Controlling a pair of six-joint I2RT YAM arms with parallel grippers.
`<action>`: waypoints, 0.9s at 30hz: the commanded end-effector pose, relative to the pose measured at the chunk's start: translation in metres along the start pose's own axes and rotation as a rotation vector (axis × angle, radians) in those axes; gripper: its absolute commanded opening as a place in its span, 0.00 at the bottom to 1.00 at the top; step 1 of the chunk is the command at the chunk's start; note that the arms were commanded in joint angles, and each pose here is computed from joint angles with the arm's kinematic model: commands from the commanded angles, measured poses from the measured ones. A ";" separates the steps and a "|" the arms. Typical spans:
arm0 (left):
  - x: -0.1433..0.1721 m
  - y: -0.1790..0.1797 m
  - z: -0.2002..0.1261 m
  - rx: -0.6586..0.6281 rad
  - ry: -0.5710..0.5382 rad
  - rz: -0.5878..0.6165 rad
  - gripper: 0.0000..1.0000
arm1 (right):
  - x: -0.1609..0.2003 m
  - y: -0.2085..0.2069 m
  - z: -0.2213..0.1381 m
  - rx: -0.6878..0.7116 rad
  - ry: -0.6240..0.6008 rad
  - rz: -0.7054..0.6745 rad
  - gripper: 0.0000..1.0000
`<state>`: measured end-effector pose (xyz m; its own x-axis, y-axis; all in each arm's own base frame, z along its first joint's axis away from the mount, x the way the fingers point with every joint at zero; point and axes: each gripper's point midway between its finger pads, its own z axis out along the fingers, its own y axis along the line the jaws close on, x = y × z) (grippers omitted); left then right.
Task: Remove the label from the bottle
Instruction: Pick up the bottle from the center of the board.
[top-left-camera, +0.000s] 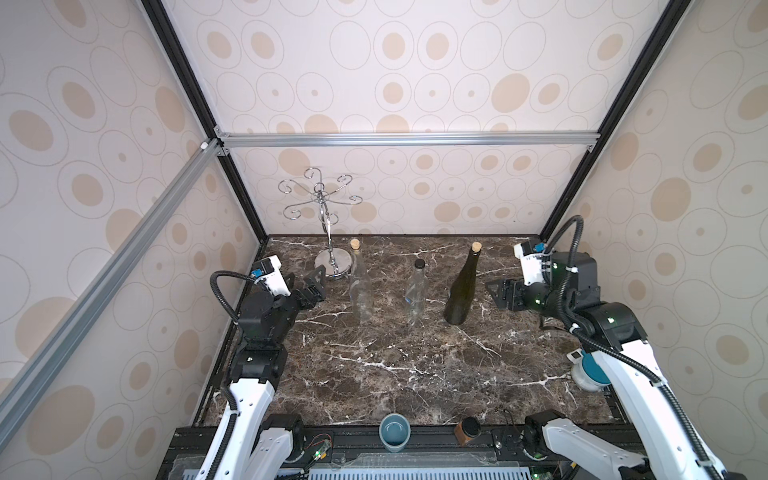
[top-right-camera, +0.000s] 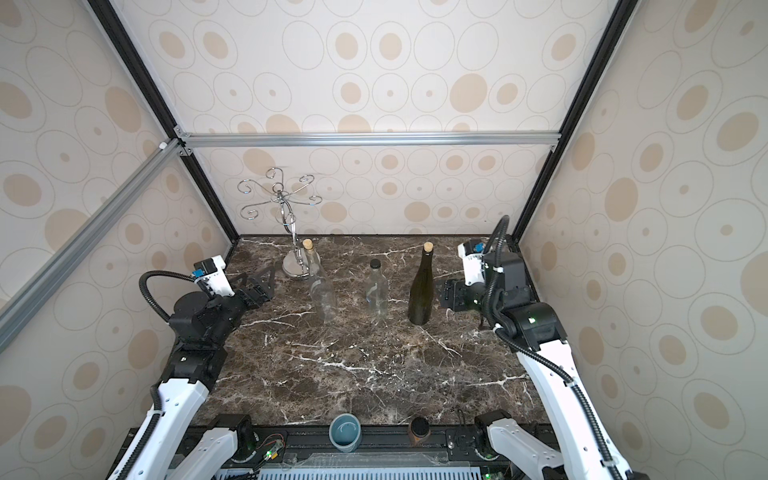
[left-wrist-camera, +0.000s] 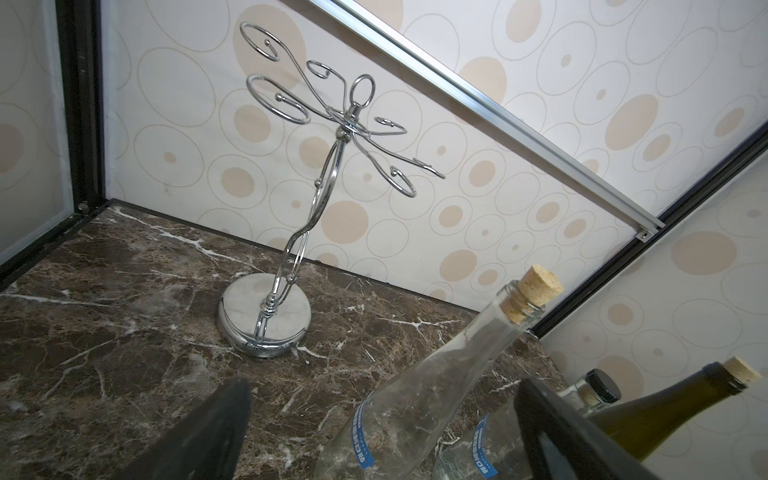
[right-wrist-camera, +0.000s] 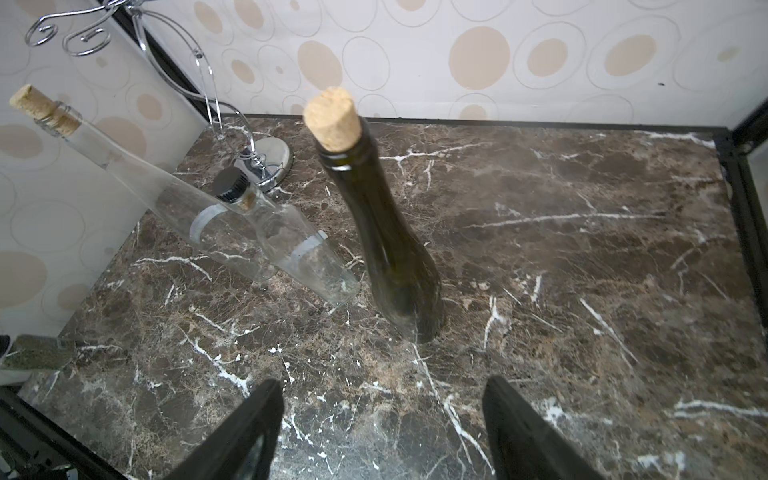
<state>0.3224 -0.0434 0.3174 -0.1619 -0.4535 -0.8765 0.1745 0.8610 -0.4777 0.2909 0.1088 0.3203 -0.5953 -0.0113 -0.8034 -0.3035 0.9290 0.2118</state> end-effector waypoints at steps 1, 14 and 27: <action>-0.022 -0.023 -0.005 0.067 -0.026 -0.005 1.00 | -0.022 0.007 0.008 0.021 -0.039 -0.070 0.75; -0.019 -0.046 0.000 0.129 0.011 0.030 1.00 | -0.056 0.019 0.053 0.058 -0.027 -0.142 0.64; -0.007 -0.048 0.008 0.122 0.040 0.032 1.00 | -0.050 0.009 0.080 0.109 0.017 -0.140 0.63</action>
<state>0.3235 -0.0821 0.3268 -0.2346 -0.4225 -0.8755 0.2752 0.8349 -0.4766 0.3732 0.1452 0.3114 -0.5860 -0.1410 -0.7980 -0.2974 0.9534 0.0499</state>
